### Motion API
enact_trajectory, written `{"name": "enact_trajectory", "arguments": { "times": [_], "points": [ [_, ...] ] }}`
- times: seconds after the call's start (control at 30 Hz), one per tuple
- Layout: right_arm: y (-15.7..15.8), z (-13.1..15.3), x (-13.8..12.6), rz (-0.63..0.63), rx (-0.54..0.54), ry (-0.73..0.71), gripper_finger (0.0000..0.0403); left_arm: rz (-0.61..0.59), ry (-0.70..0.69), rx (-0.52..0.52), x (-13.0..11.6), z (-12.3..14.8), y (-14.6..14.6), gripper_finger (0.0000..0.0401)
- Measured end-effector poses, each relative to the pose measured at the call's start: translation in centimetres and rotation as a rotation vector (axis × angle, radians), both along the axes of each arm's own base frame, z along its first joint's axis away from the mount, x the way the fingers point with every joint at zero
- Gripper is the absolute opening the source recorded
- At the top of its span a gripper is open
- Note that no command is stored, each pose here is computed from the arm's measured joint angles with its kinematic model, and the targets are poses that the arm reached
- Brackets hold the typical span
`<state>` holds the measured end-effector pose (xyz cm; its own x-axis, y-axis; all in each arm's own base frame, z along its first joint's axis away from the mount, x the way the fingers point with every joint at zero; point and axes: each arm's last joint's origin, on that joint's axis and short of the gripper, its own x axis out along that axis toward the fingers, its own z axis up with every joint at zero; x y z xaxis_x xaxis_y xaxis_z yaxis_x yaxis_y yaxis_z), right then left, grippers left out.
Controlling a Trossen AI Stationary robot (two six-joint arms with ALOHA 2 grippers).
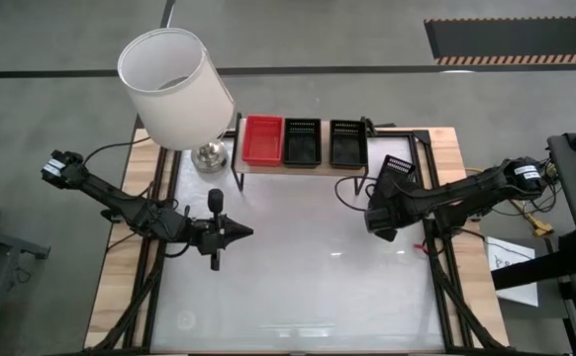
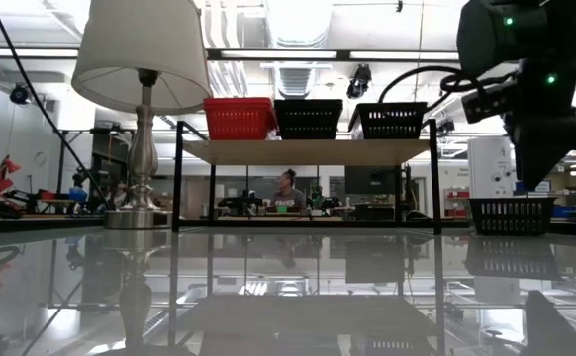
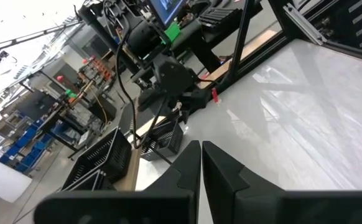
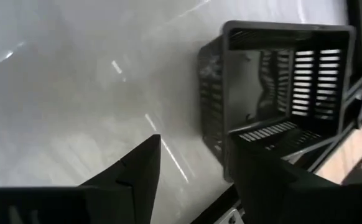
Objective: Stack baskets on shelf by color
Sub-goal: Stack the black basket into the other black basket on the shelf
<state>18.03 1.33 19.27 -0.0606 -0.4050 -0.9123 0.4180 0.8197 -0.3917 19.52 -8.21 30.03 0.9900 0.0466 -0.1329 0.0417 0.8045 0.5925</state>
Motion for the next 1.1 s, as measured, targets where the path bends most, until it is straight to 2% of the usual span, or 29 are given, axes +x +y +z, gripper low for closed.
{"name": "enact_trajectory", "arguments": {
  "times": [0.2, 0.53, 0.67, 0.83, 1.1],
  "points": [
    [-0.4, -0.4, -0.2, -0.045, -0.079, -0.018, 0.0176, 0.000, 0.000, 0.000, 0.0, 0.0, 0.0, 0.0000],
    [-1.0, -2.0, -0.4, -0.061, -0.074, -0.042, 0.0175, 0.000, 0.009, 0.004, 0.0, -0.4, 0.0, 0.0000],
    [-1.0, -2.6, -0.8, -0.061, -0.066, -0.030, 0.0163, -0.002, 0.015, 0.019, 0.0, -0.6, 0.0, 0.0000],
    [-0.9, -2.9, -0.7, -0.058, -0.014, -0.039, 0.0123, -0.002, 0.014, 0.022, 0.0, -0.5, 0.0, 0.0000],
    [-0.6, -2.8, -0.6, -0.071, 0.094, -0.039, 0.0023, -0.002, 0.004, 0.018, 0.0, -0.4, 0.0, 0.0000]
  ]
}}
